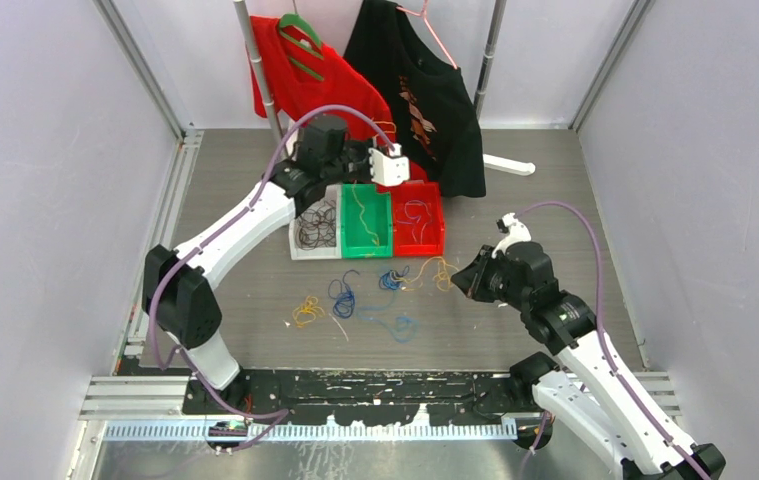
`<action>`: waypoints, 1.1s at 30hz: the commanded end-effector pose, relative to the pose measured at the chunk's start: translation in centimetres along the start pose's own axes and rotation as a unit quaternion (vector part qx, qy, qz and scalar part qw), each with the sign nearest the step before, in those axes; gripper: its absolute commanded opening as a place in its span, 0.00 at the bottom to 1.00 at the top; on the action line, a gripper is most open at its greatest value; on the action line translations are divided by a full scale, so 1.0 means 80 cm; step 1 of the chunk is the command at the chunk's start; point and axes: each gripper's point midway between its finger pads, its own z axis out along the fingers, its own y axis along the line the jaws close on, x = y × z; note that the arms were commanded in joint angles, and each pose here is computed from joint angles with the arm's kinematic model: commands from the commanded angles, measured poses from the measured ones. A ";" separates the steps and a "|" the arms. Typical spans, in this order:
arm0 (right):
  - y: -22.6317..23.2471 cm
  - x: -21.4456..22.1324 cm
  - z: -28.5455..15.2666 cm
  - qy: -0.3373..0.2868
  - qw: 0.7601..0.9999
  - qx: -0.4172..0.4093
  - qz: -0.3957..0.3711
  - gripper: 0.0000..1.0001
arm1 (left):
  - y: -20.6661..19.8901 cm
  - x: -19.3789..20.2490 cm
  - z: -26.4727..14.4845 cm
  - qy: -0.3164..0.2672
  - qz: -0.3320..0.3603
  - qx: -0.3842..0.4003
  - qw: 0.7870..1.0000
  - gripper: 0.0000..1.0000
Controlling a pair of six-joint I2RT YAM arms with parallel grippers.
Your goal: Untangle the cables
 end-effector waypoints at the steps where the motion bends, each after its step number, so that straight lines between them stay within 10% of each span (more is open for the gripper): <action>1: 0.016 -0.013 0.006 -0.014 1.000 -0.028 -0.005 0.01 | 0.104 -0.049 -0.025 -0.064 0.041 -0.106 0.991 0.00; 7: 0.018 -0.013 0.010 -0.010 1.000 -0.029 -0.004 0.01 | 0.101 -0.040 -0.018 -0.059 0.038 -0.097 0.993 0.00; 20: 0.018 -0.016 0.004 -0.015 1.000 -0.027 -0.005 0.01 | -0.087 0.021 -0.005 0.021 -0.116 0.083 0.989 0.00; 33: 0.016 -0.014 0.002 -0.017 1.000 -0.025 -0.005 0.01 | -0.128 -0.002 0.027 0.041 -0.326 0.155 0.932 0.00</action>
